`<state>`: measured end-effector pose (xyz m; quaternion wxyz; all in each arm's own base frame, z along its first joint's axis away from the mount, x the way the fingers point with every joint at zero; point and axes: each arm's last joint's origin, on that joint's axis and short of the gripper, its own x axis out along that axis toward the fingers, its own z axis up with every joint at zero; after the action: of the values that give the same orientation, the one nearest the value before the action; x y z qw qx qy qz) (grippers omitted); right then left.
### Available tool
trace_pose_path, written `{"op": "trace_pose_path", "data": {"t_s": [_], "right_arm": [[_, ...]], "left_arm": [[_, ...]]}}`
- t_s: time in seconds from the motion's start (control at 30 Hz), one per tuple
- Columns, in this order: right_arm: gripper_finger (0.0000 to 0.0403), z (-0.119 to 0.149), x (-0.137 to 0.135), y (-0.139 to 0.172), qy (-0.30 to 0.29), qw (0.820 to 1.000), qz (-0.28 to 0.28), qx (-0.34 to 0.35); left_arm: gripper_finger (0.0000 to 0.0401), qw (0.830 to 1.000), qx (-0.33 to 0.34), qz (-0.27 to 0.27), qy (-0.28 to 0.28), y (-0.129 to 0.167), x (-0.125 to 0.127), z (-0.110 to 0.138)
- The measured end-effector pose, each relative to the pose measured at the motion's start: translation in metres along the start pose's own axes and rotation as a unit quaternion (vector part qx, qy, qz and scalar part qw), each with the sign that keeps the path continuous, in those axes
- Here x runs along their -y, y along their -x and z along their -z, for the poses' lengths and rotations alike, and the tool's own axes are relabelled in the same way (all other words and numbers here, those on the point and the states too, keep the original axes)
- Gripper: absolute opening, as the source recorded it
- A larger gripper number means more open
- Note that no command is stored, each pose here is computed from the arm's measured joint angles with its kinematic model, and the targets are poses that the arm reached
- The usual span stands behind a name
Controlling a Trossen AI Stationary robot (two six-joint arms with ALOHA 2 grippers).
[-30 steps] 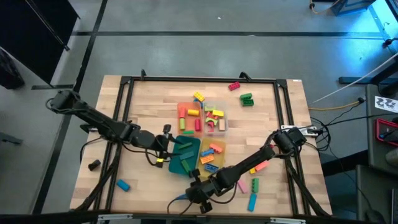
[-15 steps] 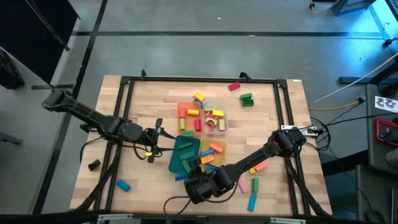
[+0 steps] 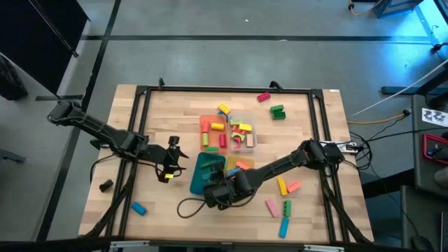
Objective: Sort blocks by size
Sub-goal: Put the dark blue rectangular block into the blue bin, then put the blue cylindrical block into the orange bin
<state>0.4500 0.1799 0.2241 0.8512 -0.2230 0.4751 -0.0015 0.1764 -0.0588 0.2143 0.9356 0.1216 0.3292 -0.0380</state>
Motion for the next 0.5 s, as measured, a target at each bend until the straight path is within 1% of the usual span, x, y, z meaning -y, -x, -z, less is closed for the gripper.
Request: {"op": "trace_pose_path", "data": {"t_s": [0.17,0.23,0.3,0.4,0.5], "right_arm": [[0.0148,0.001,0.014,-0.006,-0.018,1.000,0.007,-0.006],[0.0150,0.001,0.016,-0.007,-0.045,0.999,0.008,-0.007],[0.0149,0.004,0.015,-0.007,-0.052,0.998,0.006,-0.019],[0.0144,0.011,0.010,-0.003,-0.052,0.996,-0.033,-0.059],[0.0136,0.018,-0.001,0.006,-0.077,0.989,-0.063,-0.105]], "left_arm": [[0.0196,0.997,-0.029,0.040,0.053,-0.008,0.005,0.017],[0.0196,0.995,-0.047,0.055,0.071,-0.012,0.008,0.024],[0.0196,0.993,-0.058,0.063,0.087,-0.017,0.010,0.029],[0.0196,0.990,-0.072,0.068,0.102,-0.024,0.013,0.036],[0.0196,0.989,-0.068,0.075,0.108,-0.033,0.018,0.035]]}}
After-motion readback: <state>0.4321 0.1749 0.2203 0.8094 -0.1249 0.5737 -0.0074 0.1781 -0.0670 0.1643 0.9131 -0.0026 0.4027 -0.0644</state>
